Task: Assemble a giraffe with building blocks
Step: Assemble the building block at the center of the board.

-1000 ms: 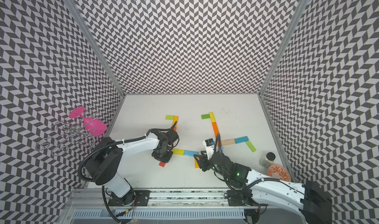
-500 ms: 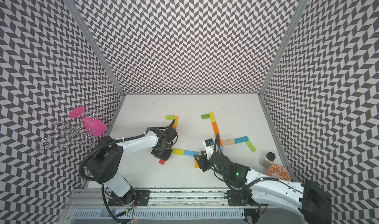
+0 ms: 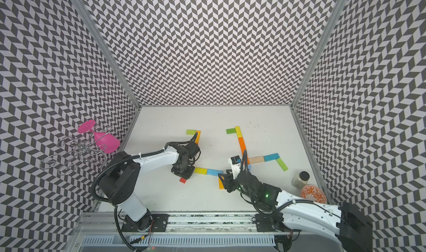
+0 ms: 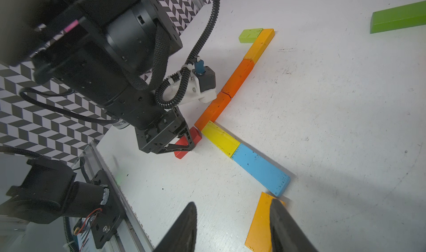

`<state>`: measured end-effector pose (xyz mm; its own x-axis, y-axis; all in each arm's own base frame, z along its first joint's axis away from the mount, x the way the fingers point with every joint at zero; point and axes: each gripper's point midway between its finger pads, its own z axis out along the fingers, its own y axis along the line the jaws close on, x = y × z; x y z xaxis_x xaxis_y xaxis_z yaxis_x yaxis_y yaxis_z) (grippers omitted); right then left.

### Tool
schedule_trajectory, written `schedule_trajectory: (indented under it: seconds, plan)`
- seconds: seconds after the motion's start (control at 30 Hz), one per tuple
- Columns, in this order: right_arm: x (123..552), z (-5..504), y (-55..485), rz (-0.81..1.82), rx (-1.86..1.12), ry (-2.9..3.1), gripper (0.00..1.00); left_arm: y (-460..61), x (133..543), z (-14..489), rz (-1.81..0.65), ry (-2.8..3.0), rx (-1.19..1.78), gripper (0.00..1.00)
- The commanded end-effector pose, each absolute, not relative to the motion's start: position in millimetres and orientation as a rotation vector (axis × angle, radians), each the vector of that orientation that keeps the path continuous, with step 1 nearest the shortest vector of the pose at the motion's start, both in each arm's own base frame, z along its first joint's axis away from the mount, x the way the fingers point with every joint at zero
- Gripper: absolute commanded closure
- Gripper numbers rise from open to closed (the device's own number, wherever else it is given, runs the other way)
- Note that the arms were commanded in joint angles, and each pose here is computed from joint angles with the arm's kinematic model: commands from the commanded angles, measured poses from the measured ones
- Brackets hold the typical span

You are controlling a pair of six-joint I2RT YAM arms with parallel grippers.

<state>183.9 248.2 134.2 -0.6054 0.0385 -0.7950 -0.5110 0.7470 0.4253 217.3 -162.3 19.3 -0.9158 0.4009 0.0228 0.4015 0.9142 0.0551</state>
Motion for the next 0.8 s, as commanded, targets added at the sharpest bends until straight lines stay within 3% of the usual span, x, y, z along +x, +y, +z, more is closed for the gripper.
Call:
schedule_trajectory:
  seconds: [0.0,0.5,0.77]
  plan:
    - [189.0,146.9,249.8,0.832,-0.326,2.049,0.5,-167.7,227.1,22.5,-0.073,-3.09,-0.649,0.6]
    - [189.4,146.0,249.3,0.828,-0.321,2.052,0.5,-171.0,233.9,42.5,-0.057,-3.144,-0.651,0.42]
    - [194.1,160.0,246.1,0.788,-0.32,2.034,0.5,-175.7,254.7,118.8,-0.019,-3.346,-0.636,0.26]
